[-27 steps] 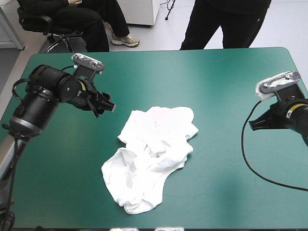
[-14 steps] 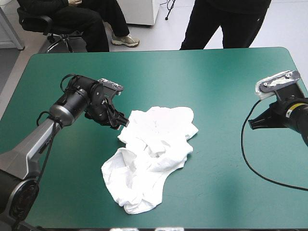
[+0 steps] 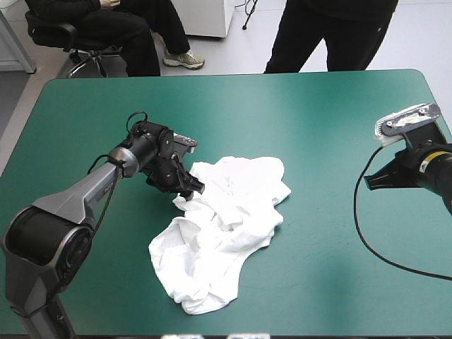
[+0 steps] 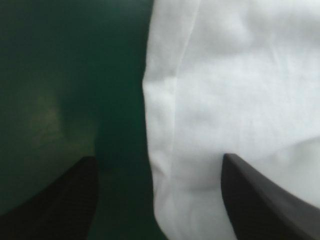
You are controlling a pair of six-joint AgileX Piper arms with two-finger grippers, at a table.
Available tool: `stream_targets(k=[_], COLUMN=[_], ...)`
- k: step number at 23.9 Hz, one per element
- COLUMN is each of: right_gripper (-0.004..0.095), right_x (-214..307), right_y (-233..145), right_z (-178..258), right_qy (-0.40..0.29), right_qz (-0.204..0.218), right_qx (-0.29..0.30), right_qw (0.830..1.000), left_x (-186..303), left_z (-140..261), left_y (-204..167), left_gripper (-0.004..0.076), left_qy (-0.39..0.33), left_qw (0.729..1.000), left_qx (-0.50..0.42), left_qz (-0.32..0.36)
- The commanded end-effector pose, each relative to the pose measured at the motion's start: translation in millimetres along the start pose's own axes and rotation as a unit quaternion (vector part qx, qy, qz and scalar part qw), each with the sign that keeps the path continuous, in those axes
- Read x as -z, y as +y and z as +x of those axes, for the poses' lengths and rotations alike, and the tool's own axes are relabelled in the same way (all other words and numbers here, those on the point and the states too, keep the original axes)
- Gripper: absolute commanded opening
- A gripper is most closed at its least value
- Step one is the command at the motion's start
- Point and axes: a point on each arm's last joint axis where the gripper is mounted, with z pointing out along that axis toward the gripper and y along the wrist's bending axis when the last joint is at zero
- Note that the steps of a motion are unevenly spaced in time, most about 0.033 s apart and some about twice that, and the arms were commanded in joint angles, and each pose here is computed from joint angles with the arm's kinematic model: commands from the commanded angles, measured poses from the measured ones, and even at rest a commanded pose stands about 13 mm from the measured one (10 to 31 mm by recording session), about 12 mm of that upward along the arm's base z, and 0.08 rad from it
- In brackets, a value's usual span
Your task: Fold the cloth
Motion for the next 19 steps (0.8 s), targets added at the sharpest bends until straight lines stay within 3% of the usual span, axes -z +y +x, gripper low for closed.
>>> stream_targets(k=[1,10,13,15,19], right_gripper=[-0.0018,-0.0017,-0.0018,-0.0017,0.0024], right_x=[9,3,-4,-12,-39], right_y=[-3,-1,4,9,21], right_z=[-9,-9,-12,-15,-21], right_qy=[-0.045,-0.033,-0.029,-0.025,-0.005], right_qz=[0.004,-0.001,-0.027,-0.052,-0.106], right_qx=[0.005,0.006,0.015,0.014,0.015], right_qw=[0.999,0.999,0.999,0.998,0.994], left_x=[11,-1,-4,-4,-4], left_z=[-4,-5,-5,-5,-5], left_y=[-4,-23,-28,-25,-24], left_gripper=[0.0456,0.0282,0.0075,-0.0015,-0.0015], left_qy=[-0.023,-0.006,-0.002,-0.002,0.0], left_qw=[1.0,1.0,1.0,1.0,1.0], left_qx=[0.009,-0.002,-0.009,-0.015,-0.014], left_qz=[0.009,0.009,0.008,-0.008,-0.013])
